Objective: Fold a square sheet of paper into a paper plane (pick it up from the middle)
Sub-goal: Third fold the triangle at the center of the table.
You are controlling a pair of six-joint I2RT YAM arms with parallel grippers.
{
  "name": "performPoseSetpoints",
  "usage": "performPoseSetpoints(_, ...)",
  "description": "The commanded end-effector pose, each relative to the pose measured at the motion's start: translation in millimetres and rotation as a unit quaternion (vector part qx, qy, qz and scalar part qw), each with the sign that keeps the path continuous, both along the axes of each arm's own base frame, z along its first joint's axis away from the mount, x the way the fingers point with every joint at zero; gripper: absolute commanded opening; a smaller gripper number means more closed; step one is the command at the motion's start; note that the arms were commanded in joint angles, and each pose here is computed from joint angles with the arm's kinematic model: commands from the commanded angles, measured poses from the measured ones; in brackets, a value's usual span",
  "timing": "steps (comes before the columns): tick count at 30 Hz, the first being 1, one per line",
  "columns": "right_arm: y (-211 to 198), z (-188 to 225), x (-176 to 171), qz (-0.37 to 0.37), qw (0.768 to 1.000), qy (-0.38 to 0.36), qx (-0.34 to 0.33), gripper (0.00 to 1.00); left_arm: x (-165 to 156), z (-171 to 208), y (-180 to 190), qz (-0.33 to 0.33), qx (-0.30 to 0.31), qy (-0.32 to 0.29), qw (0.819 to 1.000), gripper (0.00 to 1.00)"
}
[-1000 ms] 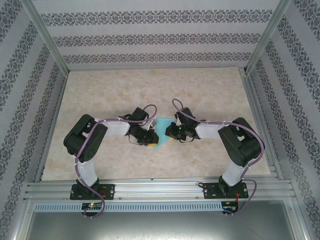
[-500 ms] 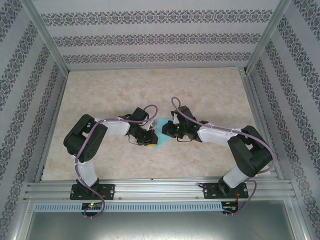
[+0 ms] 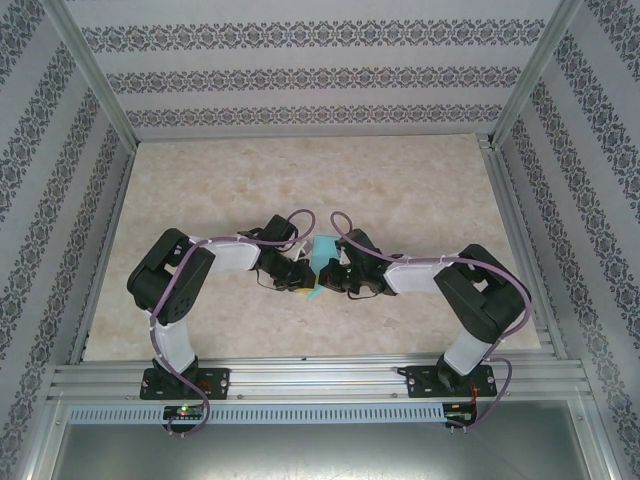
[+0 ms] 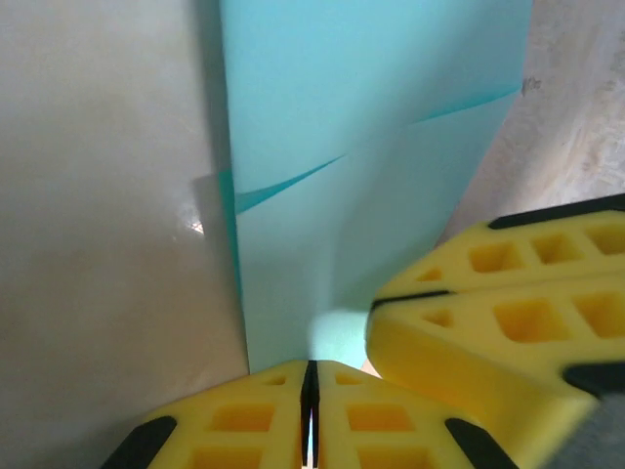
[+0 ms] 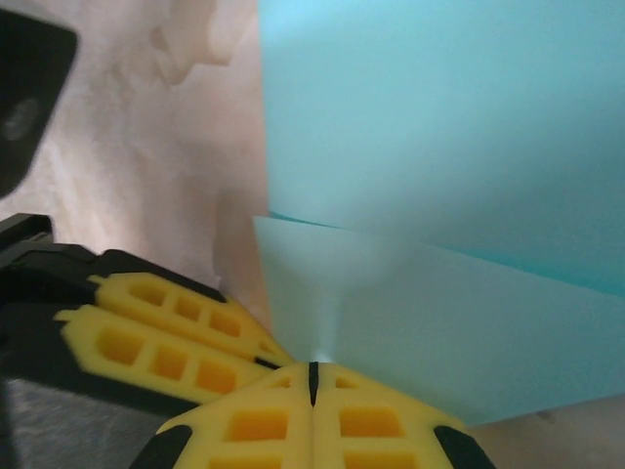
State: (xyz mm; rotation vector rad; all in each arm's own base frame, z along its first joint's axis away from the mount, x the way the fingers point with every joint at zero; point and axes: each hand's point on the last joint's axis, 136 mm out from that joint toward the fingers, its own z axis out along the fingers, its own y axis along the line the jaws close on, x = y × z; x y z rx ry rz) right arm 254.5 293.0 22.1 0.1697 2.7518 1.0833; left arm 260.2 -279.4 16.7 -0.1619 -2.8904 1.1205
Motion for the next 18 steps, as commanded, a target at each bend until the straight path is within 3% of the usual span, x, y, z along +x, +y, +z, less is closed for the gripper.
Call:
performPoseSetpoints(1,-8,-17,-1,-0.016,1.0,0.008,-0.02,0.04,-12,-28,23,0.005,0.073,0.022,0.997,0.13)
performPoseSetpoints(9,-26,-34,1,-0.037,0.999,0.011,-0.032,0.06,-15,-34,29,0.003,0.088,0.024,0.996,0.12)
performPoseSetpoints(18,-42,-19,28,-0.07,0.997,-0.006,0.027,0.09,-18,-40,35,0.001,0.105,0.027,0.994,0.11)
